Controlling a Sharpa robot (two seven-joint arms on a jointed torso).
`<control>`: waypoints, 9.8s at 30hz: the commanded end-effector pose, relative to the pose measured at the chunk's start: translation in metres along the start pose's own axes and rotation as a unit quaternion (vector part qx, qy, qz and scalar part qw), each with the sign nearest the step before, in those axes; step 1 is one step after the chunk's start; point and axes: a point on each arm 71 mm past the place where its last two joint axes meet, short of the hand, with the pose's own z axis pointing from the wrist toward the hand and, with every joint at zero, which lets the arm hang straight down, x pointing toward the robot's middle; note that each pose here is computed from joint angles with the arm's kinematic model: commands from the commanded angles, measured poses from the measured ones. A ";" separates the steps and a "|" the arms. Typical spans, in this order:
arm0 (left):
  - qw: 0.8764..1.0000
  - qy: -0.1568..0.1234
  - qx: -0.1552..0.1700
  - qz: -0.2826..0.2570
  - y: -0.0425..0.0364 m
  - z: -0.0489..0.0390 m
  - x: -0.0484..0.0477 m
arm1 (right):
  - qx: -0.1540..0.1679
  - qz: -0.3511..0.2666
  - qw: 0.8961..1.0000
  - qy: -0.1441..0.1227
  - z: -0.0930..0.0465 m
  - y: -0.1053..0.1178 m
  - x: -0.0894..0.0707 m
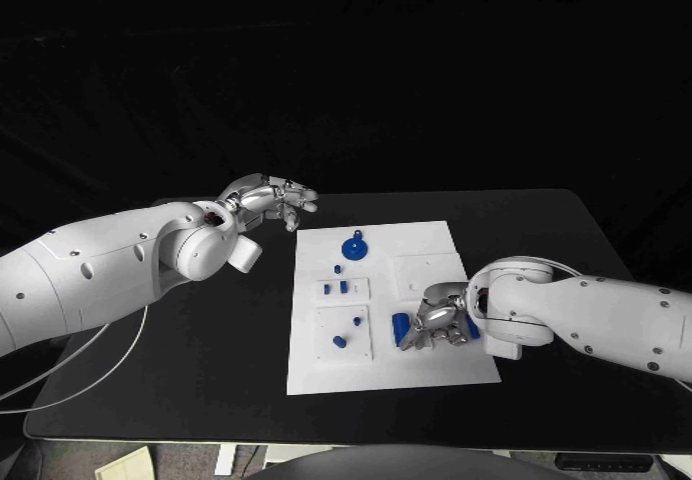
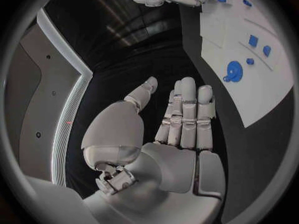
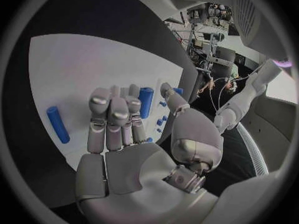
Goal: Assemble the parts on the task board
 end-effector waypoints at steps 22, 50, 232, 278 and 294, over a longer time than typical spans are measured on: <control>1.000 0.011 0.004 -0.001 -0.0015 0.0019 0.0044 | 0.001 -0.003 0.995 -0.096 -0.045 -0.031 -0.060; 1.000 0.009 0.004 -0.001 -0.0010 0.0004 0.0022 | 0.155 -0.160 0.968 -0.117 -0.052 -0.091 -0.056; 1.000 0.012 -0.007 0.000 0.0012 -0.0020 -0.0004 | 0.100 -0.206 0.966 -0.119 -0.002 -0.016 -0.023; 1.000 0.012 -0.010 0.002 0.0015 -0.0023 0.0001 | 0.099 -0.189 0.974 -0.074 0.019 -0.029 0.000; 1.000 0.011 -0.011 0.003 0.0018 -0.0026 -0.0008 | 0.090 -0.125 0.985 -0.082 0.011 -0.040 -0.003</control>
